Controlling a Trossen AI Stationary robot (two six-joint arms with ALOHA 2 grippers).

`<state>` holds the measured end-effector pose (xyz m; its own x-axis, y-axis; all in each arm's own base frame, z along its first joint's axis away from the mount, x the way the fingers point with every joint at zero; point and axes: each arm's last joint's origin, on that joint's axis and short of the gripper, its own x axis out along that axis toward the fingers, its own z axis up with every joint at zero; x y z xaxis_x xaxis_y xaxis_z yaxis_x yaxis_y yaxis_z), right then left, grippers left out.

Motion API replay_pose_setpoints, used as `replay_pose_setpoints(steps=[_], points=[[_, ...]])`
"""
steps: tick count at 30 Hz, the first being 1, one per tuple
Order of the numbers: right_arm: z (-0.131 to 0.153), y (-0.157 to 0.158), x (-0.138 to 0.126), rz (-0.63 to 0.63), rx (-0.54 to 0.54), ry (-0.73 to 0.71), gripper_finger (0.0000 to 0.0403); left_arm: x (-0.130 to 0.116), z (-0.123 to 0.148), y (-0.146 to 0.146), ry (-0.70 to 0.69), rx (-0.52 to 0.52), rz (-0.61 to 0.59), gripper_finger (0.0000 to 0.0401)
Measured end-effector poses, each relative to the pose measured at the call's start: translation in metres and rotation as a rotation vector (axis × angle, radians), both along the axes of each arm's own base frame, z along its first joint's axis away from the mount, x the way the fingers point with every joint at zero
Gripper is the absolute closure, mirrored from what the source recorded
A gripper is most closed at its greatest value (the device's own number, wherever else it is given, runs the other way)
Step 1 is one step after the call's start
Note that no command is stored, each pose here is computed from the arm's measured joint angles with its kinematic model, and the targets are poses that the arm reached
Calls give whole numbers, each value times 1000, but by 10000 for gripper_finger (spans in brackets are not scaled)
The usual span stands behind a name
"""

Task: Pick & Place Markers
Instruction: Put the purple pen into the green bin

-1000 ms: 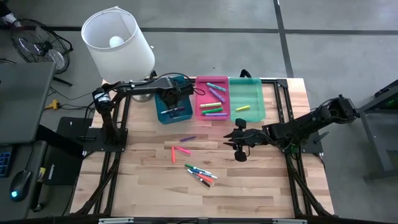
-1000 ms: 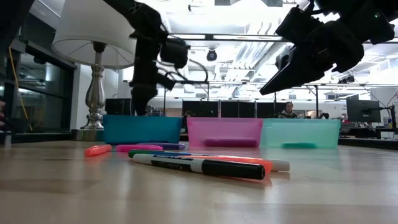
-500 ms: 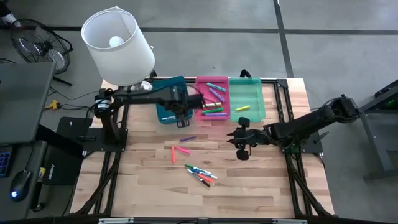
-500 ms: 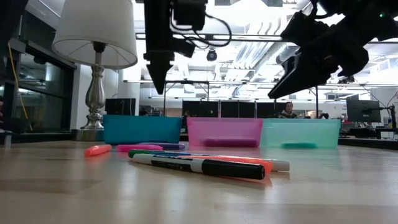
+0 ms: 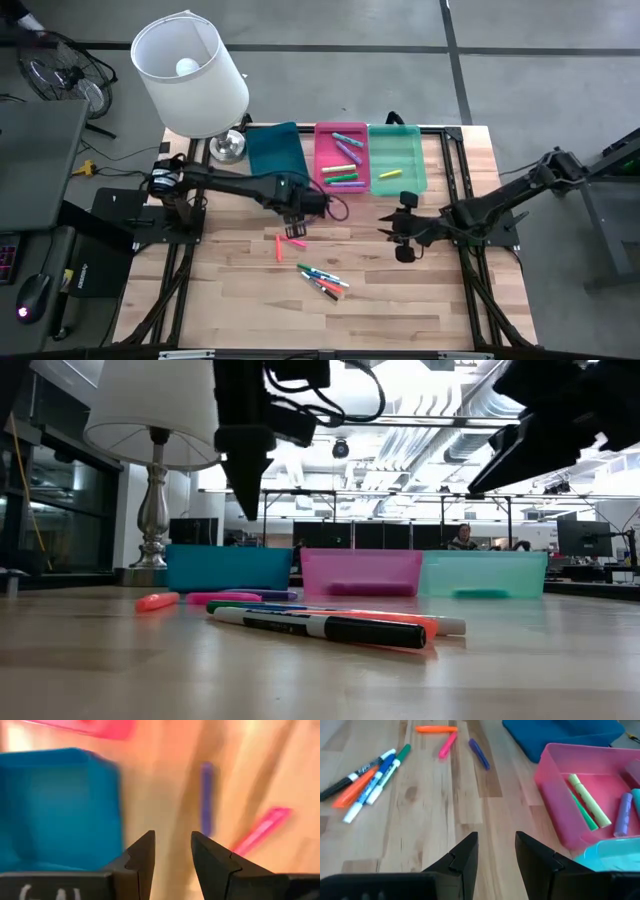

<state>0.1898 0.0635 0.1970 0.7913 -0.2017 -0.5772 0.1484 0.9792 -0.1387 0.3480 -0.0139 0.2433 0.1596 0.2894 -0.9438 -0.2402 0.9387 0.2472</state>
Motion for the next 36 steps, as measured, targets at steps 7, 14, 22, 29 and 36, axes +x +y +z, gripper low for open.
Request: replay_pose_setpoints(steps=[7,14,22,29,36], points=[[-1,6,-3,7,14,11,284,0,-28,-21,-56,-63,-36,279],[-1,6,-4,3,20,9,284,-5,-45,-19,-51,-57,-28,277],[-1,6,-4,1,28,9,284,-4,-51,-20,-76,-77,-55,201],[-2,6,-3,1,28,9,284,-2,-52,1,-69,-174,-23,168],[-2,6,-3,1,28,9,284,1,-64,15,-26,-230,-15,167]])
